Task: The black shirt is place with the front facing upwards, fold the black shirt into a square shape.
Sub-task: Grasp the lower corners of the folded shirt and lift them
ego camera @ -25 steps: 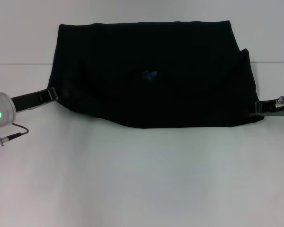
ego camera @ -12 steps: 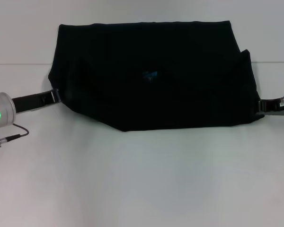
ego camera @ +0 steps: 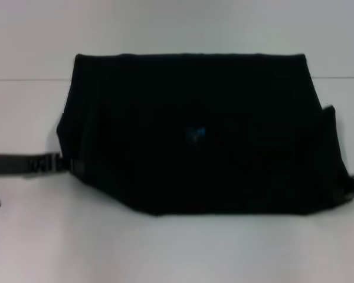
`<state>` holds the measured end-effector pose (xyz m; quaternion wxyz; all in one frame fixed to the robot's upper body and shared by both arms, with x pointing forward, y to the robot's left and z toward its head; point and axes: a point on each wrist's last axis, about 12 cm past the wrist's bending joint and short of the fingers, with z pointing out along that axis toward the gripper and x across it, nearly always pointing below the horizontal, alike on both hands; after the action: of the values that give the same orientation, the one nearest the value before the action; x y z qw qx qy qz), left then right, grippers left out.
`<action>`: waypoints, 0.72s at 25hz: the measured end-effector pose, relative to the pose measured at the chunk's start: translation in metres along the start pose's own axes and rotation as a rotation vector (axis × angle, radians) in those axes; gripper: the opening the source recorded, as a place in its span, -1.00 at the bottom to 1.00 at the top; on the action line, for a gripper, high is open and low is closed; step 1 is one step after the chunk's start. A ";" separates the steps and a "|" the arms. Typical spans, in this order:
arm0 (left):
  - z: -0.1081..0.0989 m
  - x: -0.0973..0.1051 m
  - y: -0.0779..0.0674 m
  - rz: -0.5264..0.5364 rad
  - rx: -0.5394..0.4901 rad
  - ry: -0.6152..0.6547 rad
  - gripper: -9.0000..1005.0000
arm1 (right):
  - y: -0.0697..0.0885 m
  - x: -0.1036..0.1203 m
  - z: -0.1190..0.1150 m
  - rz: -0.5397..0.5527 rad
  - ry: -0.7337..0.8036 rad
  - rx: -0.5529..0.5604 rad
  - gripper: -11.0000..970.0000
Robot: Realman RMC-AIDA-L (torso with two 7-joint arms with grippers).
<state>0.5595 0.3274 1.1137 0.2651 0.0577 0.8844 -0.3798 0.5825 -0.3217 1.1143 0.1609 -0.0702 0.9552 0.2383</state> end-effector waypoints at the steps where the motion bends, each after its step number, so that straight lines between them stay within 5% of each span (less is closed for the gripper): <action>1: -0.005 0.005 0.000 -0.005 0.013 0.023 -0.98 | -0.001 0.006 -0.003 0.004 0.016 -0.007 -0.94; 10: -0.036 0.052 0.002 -0.042 0.081 0.174 -0.98 | -0.016 0.061 -0.021 0.066 0.105 -0.109 -0.92; 18: -0.048 0.076 0.000 -0.063 0.139 0.221 -0.98 | -0.022 0.077 -0.032 0.078 0.109 -0.174 -0.90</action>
<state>0.4742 0.3532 1.1020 0.1495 0.0896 0.8811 -0.4396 0.5063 -0.3606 1.1056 0.0926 -0.0597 0.9403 0.3221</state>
